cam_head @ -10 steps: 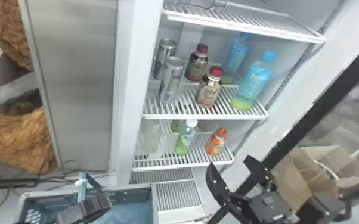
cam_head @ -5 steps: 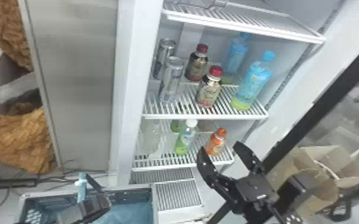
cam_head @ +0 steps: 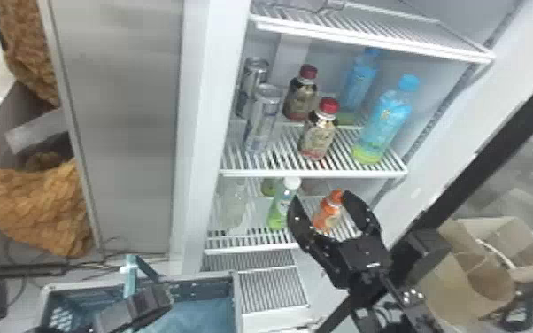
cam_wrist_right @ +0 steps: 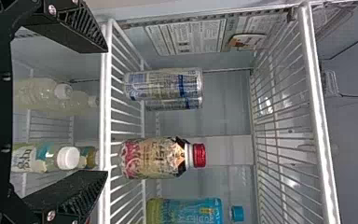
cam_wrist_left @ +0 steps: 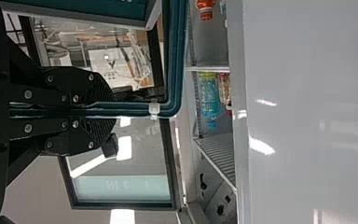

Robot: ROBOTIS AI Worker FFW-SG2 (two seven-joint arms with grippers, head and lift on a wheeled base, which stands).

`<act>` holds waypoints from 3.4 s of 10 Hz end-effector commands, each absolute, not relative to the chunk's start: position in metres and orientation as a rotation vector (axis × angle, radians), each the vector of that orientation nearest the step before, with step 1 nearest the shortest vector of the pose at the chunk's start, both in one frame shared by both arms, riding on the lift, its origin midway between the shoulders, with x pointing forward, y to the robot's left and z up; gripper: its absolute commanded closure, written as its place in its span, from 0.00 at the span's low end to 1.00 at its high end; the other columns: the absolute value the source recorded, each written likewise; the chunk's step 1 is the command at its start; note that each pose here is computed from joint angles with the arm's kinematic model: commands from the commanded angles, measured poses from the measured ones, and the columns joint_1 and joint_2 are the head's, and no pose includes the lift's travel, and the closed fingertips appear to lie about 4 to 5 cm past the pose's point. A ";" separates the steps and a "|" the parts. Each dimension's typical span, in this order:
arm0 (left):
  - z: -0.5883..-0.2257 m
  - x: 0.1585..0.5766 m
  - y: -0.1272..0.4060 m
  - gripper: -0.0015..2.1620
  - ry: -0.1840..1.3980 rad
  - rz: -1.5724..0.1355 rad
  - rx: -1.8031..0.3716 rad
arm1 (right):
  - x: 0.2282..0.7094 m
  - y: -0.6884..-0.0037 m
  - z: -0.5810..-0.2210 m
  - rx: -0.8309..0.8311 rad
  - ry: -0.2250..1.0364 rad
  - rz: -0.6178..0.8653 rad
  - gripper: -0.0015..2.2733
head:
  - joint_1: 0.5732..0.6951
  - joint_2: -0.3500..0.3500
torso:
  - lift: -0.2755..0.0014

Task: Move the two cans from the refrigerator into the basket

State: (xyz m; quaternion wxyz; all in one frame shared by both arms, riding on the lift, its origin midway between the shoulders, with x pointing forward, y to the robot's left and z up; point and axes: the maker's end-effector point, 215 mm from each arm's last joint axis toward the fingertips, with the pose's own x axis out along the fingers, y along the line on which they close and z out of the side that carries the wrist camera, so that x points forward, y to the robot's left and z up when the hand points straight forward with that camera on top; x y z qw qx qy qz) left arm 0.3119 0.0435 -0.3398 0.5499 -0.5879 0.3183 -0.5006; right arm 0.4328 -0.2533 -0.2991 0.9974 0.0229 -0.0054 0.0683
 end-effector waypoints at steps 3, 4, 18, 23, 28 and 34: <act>-0.340 0.312 0.042 0.55 0.754 -1.186 -1.394 | 0.462 -0.243 -0.299 0.065 -0.032 0.142 0.05 | 1.00 0.06 | 0.88; -0.340 0.312 0.042 0.55 0.754 -1.186 -1.394 | 0.473 -0.236 -0.298 0.074 -0.039 0.146 0.05 | 1.00 0.08 | 0.88; -0.341 0.311 0.044 0.55 0.755 -1.181 -1.394 | 0.581 -0.191 -0.292 0.081 -0.050 0.168 0.05 | 1.00 0.23 | 0.88; -0.340 0.310 0.044 0.55 0.755 -1.184 -1.395 | 0.617 -0.183 -0.291 0.093 -0.041 0.186 0.05 | 1.00 0.25 | 0.88; -0.341 0.309 0.043 0.55 0.763 -1.186 -1.392 | 0.628 -0.174 -0.283 0.086 -0.049 0.202 0.11 | 1.00 0.28 | 0.88; -0.341 0.310 0.043 0.55 0.762 -1.188 -1.392 | 0.609 -0.181 -0.272 0.040 -0.074 0.180 0.53 | 1.00 0.26 | 0.88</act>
